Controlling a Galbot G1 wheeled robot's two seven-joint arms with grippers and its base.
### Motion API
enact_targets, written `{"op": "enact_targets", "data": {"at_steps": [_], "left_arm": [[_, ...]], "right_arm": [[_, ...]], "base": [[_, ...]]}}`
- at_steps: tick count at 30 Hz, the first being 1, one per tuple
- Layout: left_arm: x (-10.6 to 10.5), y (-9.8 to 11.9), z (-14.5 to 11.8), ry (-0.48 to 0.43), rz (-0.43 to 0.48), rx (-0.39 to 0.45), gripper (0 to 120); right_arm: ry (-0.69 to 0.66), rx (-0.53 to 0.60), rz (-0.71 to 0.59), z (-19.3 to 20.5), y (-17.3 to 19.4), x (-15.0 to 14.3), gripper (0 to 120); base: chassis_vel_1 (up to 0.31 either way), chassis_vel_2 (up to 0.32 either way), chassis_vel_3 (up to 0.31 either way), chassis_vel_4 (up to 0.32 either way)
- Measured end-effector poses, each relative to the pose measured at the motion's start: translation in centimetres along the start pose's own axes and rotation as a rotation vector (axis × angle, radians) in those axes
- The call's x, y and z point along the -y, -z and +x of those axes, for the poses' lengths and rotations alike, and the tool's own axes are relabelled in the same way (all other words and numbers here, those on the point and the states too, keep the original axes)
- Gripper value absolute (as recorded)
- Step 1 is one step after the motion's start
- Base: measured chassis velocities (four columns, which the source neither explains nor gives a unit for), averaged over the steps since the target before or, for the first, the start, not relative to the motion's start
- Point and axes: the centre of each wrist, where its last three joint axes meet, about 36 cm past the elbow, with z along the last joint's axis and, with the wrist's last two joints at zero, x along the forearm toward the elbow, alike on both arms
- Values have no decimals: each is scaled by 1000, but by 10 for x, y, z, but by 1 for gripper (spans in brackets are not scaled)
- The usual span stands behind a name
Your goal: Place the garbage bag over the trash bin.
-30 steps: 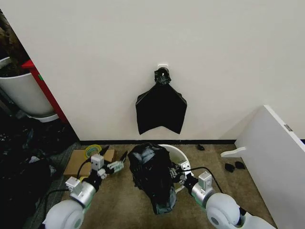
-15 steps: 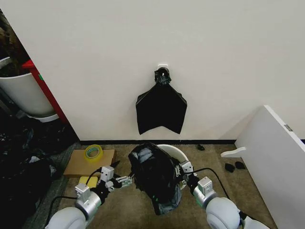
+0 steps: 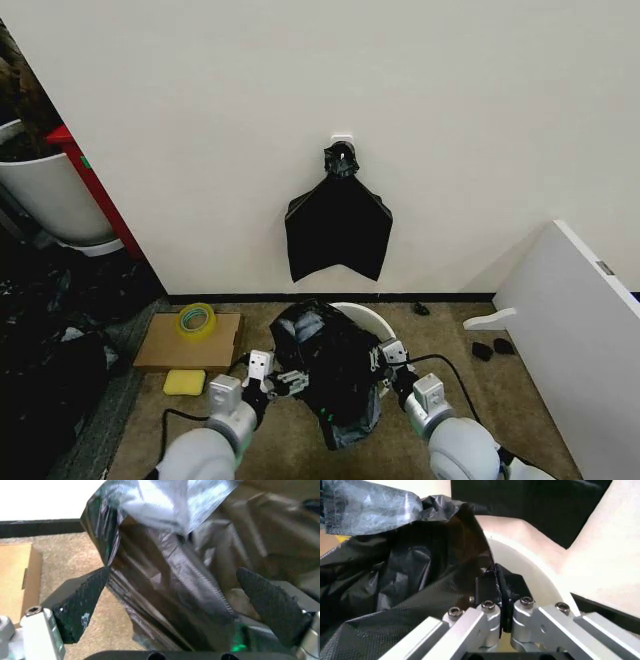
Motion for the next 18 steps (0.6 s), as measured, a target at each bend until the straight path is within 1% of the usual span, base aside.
{"op": "enact_targets", "data": {"at_steps": [5,10,13,15,16,18], "left_arm": [[2,-1,-14,19,-11,-7,100],[3,5,-23,12,3,-14,100],[6,11,-30,-1,30,-35,100],[9,14,-37,0,32,-65,100],[9,14,-37,0,32,-65,100],[10,17,-40,4,32,-99,98]], "right_arm": [[10,-2,-5,0,1,-3,0],[16,-3,-10,1,1,-5,0],[19,-3,-15,1,1,-7,0],[20,-3,-16,2,1,-8,0],[20,-3,-16,2,1,-8,0],[22,-2,-16,2,2,-8,0]], "base": [[0,0,0,0],[0,0,0,0],[0,0,0,0],[0,0,0,0],[0,0,0,0],[0,0,0,0]]}}
